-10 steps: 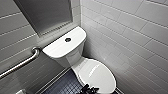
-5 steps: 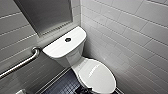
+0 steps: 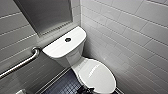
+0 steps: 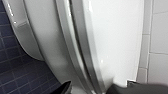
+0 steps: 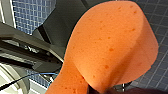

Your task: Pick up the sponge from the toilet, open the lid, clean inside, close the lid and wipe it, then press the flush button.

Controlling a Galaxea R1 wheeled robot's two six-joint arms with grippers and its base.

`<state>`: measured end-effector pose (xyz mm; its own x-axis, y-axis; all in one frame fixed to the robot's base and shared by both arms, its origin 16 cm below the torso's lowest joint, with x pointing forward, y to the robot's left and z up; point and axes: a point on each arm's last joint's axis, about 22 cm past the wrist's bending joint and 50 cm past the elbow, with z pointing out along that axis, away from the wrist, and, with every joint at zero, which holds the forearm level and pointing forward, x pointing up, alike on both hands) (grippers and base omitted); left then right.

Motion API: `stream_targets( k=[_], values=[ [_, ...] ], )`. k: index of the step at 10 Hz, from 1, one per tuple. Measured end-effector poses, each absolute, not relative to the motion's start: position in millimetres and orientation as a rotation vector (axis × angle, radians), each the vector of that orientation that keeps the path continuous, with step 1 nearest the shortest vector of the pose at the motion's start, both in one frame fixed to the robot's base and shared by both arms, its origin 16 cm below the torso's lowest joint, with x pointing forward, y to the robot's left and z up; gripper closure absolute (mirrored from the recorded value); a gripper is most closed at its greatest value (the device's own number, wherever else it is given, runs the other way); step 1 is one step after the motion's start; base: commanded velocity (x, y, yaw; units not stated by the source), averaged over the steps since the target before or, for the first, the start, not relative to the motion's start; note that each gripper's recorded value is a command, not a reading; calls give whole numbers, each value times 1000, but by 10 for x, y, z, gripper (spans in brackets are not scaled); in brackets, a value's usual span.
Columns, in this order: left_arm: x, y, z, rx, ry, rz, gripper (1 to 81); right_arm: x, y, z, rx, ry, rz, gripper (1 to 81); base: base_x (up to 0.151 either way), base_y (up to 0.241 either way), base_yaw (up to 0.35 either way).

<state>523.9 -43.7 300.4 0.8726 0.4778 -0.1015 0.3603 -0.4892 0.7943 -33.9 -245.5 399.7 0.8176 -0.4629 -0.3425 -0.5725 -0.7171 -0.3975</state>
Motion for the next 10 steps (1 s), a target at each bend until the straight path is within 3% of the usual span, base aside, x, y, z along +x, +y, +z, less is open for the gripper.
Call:
stream_targets(
  k=[3,10],
  values=[
    [5238,-580,3261,2072,582,140,10,-330,-2456,3992,-2505,766,297,811,0,0,0],
    [5339,-605,3175,2095,582,164,10,-279,-2478,3991,-2505,764,289,811,0,0,0]
  ],
)
